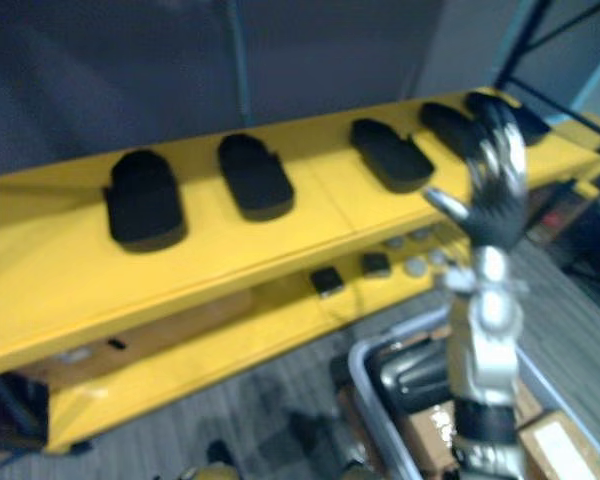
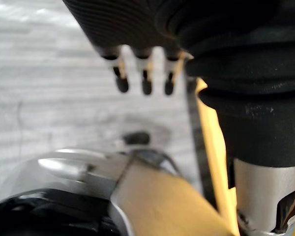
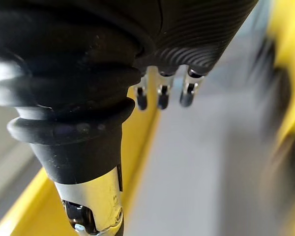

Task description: Walk over and take plastic housings, then place them on the shelf

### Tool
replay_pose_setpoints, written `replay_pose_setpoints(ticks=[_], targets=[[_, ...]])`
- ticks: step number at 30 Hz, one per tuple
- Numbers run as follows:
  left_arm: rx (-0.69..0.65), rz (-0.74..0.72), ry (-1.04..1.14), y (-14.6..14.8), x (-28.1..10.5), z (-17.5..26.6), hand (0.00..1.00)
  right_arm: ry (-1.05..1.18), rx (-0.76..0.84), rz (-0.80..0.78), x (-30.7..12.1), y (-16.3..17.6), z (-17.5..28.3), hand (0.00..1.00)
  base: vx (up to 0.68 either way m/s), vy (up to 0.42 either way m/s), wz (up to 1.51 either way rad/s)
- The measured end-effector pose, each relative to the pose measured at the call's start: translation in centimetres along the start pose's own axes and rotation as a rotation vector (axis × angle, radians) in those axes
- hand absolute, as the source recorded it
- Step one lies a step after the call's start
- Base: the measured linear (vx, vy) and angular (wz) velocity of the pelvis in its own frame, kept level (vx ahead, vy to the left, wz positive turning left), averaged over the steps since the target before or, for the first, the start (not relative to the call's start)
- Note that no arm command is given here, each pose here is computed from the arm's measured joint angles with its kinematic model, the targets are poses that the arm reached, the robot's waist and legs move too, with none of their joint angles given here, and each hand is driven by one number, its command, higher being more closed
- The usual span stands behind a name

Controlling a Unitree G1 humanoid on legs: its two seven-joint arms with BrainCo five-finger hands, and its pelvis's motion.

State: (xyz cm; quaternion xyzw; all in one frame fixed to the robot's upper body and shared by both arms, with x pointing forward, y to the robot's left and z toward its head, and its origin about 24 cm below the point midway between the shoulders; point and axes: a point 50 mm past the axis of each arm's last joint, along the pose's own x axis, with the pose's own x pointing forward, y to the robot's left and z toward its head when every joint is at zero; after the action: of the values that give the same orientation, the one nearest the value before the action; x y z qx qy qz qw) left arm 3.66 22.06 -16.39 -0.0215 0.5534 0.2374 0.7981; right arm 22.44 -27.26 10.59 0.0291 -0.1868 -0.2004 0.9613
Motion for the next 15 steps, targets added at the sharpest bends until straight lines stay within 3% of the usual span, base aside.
replay_pose_setpoints(ticks=[3,7,15], targets=[[0.072,-0.008,0.009,-0.1,0.1,0.1,0.00,0.253,-0.183,-0.272,-4.7,-4.9,-5.1,0.00,0.06,0.005,-0.49],[0.233,-0.049,-0.014,-0.5,0.2,0.4,0.00,0.357,-0.205,-0.572,-9.1,-7.5,-7.3,0.00,0.03,0.026,-0.22],[0.384,-0.102,0.017,-0.3,0.2,0.0,0.00,0.287,-0.255,-0.592,-8.8,-6.8,-6.3,0.00,0.02,0.024,-0.76]])
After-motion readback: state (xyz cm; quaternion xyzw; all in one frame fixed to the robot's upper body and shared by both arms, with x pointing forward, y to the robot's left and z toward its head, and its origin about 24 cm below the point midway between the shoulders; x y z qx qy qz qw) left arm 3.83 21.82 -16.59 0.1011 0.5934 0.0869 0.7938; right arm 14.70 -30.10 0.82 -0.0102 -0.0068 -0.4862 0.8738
